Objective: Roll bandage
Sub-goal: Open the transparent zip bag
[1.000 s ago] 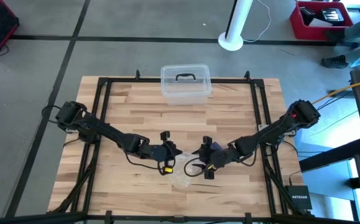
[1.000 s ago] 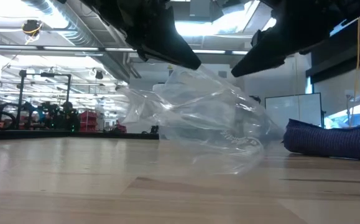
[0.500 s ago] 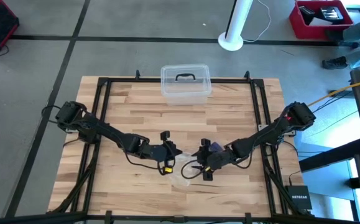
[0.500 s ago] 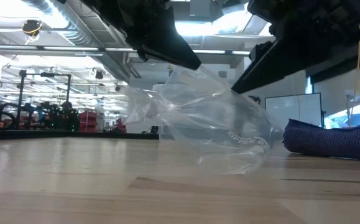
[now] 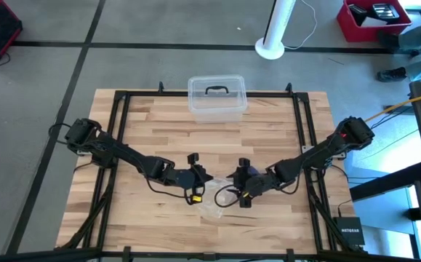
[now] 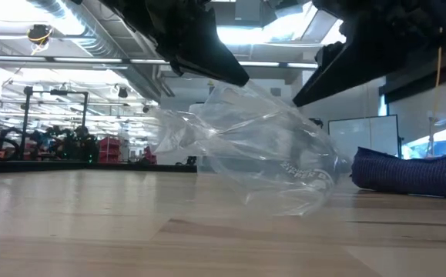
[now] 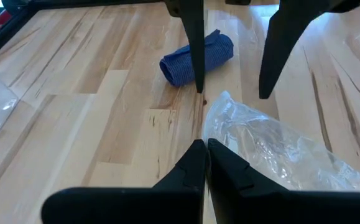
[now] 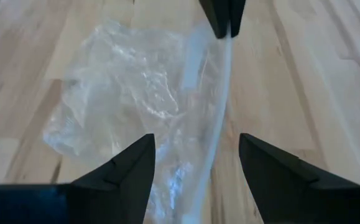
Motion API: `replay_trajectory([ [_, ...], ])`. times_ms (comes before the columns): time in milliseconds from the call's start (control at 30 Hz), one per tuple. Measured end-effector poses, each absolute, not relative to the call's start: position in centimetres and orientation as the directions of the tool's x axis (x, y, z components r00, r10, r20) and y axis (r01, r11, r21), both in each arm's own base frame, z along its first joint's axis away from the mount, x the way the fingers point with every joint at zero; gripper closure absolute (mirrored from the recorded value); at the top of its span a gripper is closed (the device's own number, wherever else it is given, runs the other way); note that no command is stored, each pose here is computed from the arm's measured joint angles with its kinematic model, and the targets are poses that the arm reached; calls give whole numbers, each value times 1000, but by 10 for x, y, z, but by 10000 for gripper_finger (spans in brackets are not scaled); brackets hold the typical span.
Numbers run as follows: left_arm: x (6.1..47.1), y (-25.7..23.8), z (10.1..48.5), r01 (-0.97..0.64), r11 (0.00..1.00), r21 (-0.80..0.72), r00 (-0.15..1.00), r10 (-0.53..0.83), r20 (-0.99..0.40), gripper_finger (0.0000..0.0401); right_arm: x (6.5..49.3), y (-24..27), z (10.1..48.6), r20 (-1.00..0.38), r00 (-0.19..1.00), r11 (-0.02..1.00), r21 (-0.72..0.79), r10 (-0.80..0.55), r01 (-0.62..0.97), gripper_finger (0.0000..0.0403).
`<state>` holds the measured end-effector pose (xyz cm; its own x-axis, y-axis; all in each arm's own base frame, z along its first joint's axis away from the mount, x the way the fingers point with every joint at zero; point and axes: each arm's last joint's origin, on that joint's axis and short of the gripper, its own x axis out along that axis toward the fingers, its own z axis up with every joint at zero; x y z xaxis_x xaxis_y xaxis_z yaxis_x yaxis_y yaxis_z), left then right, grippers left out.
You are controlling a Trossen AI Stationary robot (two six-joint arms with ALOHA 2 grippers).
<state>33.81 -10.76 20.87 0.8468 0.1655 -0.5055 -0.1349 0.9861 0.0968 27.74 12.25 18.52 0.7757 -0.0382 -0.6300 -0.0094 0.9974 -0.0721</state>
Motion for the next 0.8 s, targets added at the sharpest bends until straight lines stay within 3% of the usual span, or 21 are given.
replay_trajectory([
  [267, 338, -108, 209, -135, 986, 95, 847, 165, -506, 401, 290, 131, 172, -605, 794, 997, 0, 62, -77, 171],
  [567, 338, -108, 209, -136, 986, 94, 847, 165, -506, 401, 296, 134, 166, -583, 809, 997, 12, 70, -77, 171],
  [800, 338, -108, 209, -135, 986, 93, 848, 164, -504, 401, 294, 130, 154, -627, 777, 997, -82, -53, 2, 171],
])
